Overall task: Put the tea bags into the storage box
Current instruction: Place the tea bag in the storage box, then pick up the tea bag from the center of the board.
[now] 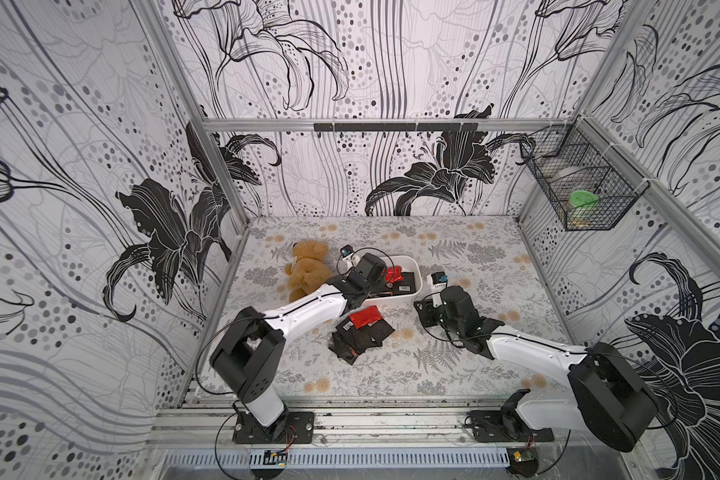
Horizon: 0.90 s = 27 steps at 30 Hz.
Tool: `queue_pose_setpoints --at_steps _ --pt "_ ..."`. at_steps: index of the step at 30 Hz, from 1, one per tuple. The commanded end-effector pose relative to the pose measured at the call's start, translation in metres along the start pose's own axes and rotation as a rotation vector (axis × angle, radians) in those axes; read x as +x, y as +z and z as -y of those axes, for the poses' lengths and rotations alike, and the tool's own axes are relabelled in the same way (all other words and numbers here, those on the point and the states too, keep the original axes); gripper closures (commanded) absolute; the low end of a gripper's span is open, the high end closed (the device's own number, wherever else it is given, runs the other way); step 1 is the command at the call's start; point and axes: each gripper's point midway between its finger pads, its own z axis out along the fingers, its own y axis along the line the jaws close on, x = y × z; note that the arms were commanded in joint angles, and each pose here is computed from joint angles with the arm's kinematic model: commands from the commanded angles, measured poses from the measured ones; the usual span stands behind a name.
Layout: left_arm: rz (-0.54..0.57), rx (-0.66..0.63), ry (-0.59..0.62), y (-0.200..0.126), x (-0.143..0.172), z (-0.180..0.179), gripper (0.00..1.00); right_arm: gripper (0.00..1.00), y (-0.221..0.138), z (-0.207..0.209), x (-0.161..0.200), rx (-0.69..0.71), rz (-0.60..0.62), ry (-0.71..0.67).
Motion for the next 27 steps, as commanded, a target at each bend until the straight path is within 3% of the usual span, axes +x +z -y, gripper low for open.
queue_pose_setpoints --at_steps 1,5,14,19,27 --pt "0.042 0.063 -0.042 -0.022 -0.009 -0.005 0.47 0.66 0.002 -0.027 -0.009 -0.130 0.011 -0.033" --pt "-0.013 0.188 -0.096 -0.040 0.010 -0.010 0.43 0.65 0.014 -0.047 0.002 -0.215 -0.064 -0.057" --pt "-0.106 0.235 -0.140 -0.058 0.070 -0.029 0.43 0.77 0.051 -0.066 0.034 -0.199 -0.246 -0.125" --pt "-0.136 0.174 -0.173 -0.054 0.099 -0.044 0.53 0.84 0.068 -0.055 0.053 -0.134 -0.344 -0.120" --pt "-0.178 0.102 -0.212 -0.044 0.132 -0.058 0.59 0.90 0.078 -0.049 0.066 -0.100 -0.411 -0.114"
